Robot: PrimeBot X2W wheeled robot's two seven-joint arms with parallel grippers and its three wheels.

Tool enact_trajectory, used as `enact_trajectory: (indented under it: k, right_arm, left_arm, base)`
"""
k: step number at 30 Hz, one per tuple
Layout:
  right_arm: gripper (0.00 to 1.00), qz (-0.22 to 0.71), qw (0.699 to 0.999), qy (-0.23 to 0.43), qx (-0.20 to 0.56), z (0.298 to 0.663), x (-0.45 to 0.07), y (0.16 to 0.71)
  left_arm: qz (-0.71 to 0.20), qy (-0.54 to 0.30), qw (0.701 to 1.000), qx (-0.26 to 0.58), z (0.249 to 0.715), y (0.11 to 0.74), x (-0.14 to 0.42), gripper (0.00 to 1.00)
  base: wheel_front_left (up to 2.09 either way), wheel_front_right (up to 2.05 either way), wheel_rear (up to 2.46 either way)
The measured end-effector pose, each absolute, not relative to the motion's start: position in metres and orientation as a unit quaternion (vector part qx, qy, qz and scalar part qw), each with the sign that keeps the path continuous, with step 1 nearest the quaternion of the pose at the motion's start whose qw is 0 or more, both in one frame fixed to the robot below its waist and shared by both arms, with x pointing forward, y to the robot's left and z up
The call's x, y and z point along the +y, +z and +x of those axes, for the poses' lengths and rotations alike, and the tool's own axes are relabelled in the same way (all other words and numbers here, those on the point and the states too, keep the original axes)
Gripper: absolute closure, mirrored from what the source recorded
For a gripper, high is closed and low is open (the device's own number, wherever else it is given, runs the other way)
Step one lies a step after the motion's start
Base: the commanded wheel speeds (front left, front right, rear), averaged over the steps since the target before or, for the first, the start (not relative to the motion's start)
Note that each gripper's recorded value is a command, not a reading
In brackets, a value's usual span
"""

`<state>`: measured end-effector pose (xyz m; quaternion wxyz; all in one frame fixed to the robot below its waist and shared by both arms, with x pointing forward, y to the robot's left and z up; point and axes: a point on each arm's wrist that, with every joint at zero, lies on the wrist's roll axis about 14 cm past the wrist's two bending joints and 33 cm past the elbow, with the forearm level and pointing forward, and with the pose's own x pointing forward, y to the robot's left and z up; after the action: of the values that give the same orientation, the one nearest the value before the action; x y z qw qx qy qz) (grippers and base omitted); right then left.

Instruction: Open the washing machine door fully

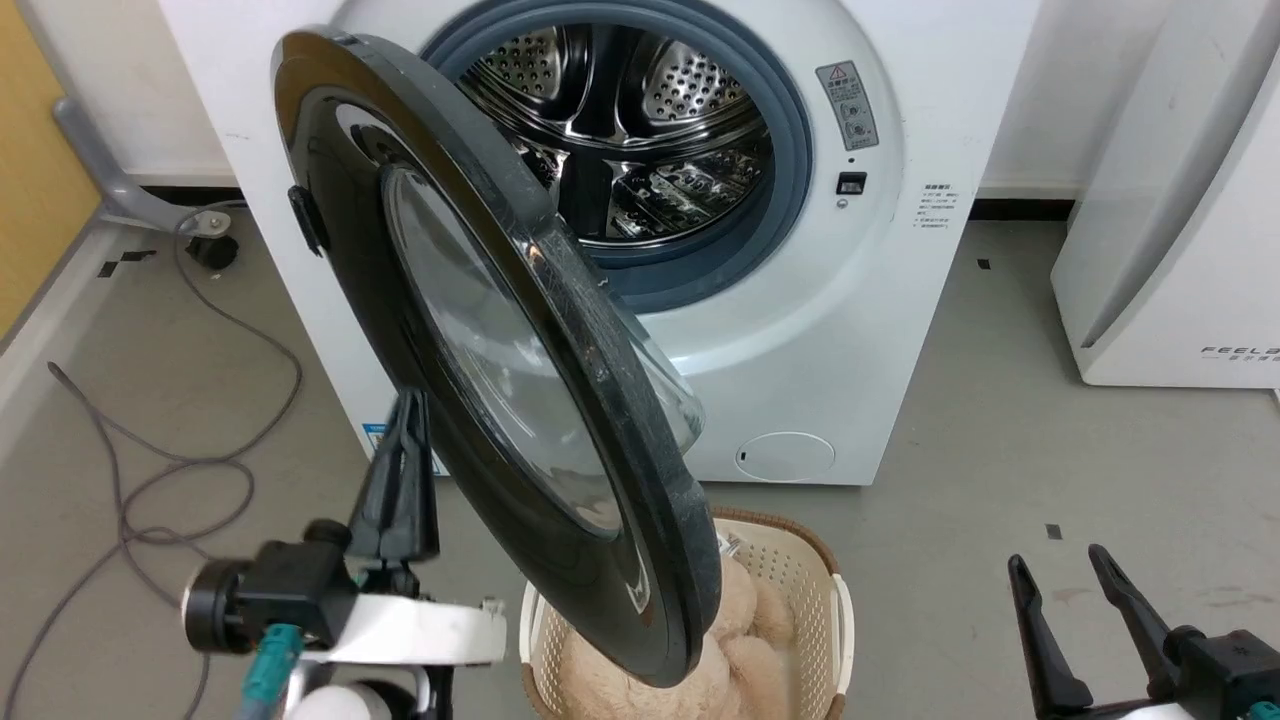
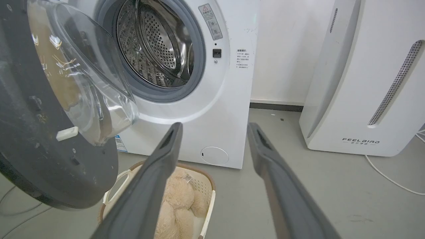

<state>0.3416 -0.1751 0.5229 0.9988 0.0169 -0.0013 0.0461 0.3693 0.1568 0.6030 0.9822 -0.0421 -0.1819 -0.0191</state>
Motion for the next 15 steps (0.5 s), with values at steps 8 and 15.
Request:
enact_trajectory:
  k: [8,15]
  right_arm:
    - [0.00,0.018,0.999,0.048,0.002,0.342,-0.174,0.521]
    - [0.00,0.014,0.999,0.049,0.002,0.341,-0.173,0.521]
  left_arm:
    - [-0.079,-0.053,0.945,-0.312,0.354,0.689,0.140,1.00]
    - [-0.105,-0.111,0.911,-0.382,0.331,0.738,0.111,1.00]
  base:
    - [0.00,0.00,0.00]
    - [0.00,0.00,0.00]
